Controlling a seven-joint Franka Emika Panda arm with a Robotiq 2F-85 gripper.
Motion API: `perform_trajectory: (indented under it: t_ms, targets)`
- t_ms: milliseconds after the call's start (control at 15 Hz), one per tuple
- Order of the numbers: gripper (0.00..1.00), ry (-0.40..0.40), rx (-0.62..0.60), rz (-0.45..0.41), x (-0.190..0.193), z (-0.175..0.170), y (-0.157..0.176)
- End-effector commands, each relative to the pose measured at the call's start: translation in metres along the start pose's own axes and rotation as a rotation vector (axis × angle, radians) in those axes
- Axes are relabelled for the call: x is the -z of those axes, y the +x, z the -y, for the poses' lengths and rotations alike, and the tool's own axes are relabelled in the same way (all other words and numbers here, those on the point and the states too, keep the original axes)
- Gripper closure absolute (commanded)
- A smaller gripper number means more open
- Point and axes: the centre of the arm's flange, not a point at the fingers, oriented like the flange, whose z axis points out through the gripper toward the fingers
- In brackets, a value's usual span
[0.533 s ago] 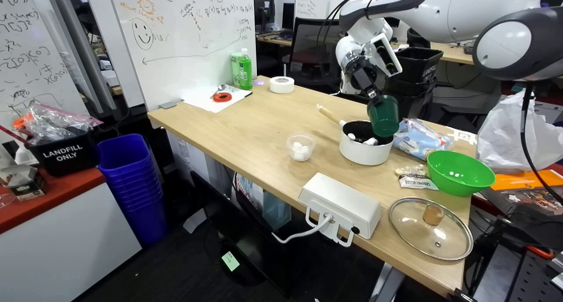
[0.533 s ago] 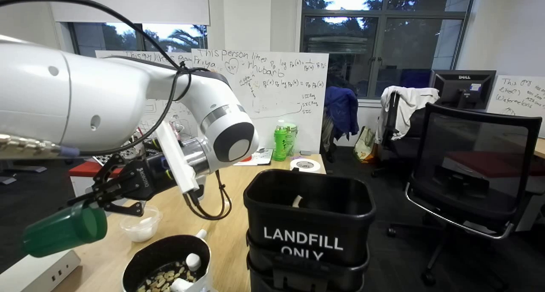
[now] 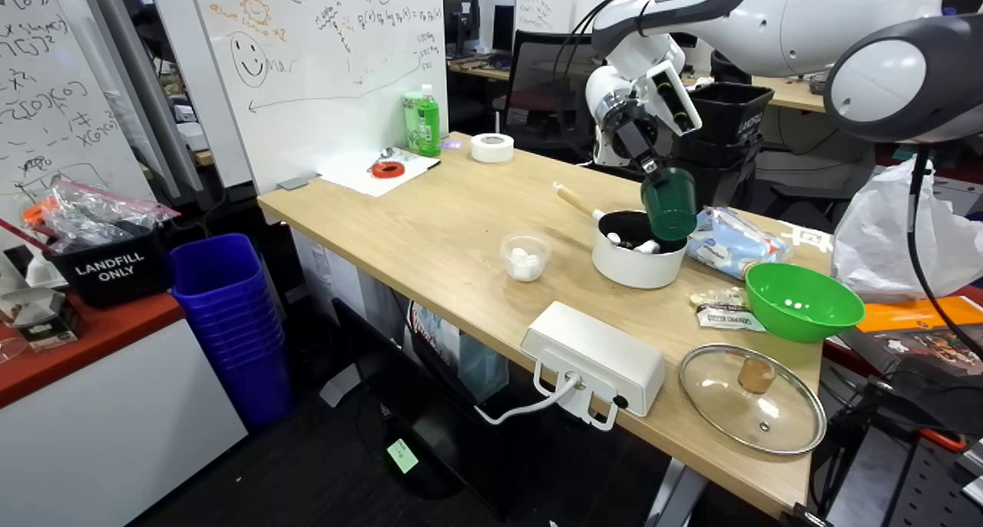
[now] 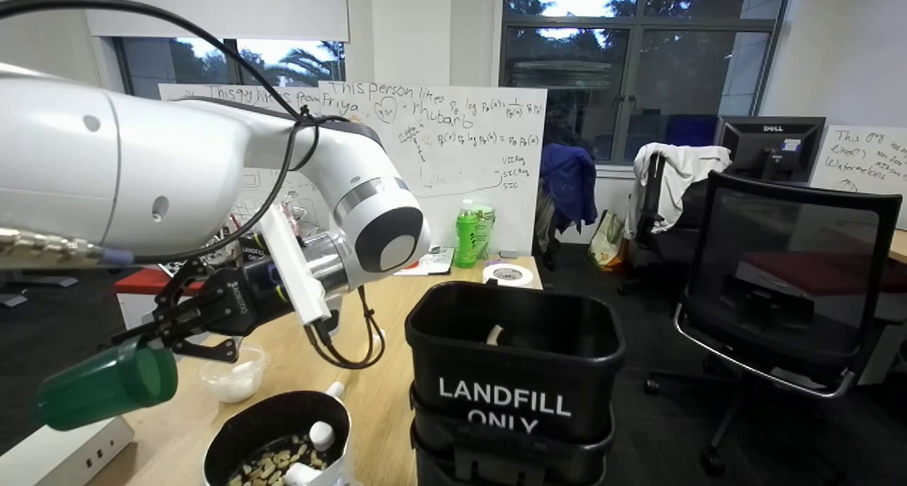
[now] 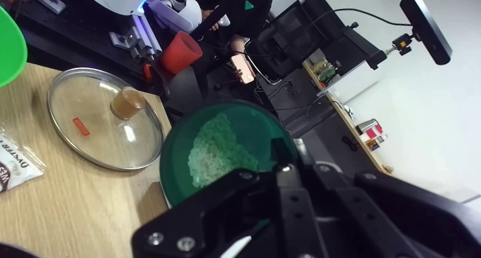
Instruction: Pour the contents of the cup into the pot
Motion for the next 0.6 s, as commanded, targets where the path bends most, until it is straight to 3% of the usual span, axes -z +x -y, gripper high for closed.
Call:
perform_trajectory:
  t_ms: [0, 267, 533]
  targets:
    - [0.94, 0.000, 0.000, 0.000, 0.000, 0.000, 0.000]
    - [0.94, -0.052, 0.064, -0.080, 0.001, 0.014, 0.021]
    - [0.99, -0.035, 0.065, -0.038, -0.003, 0.017, 0.021]
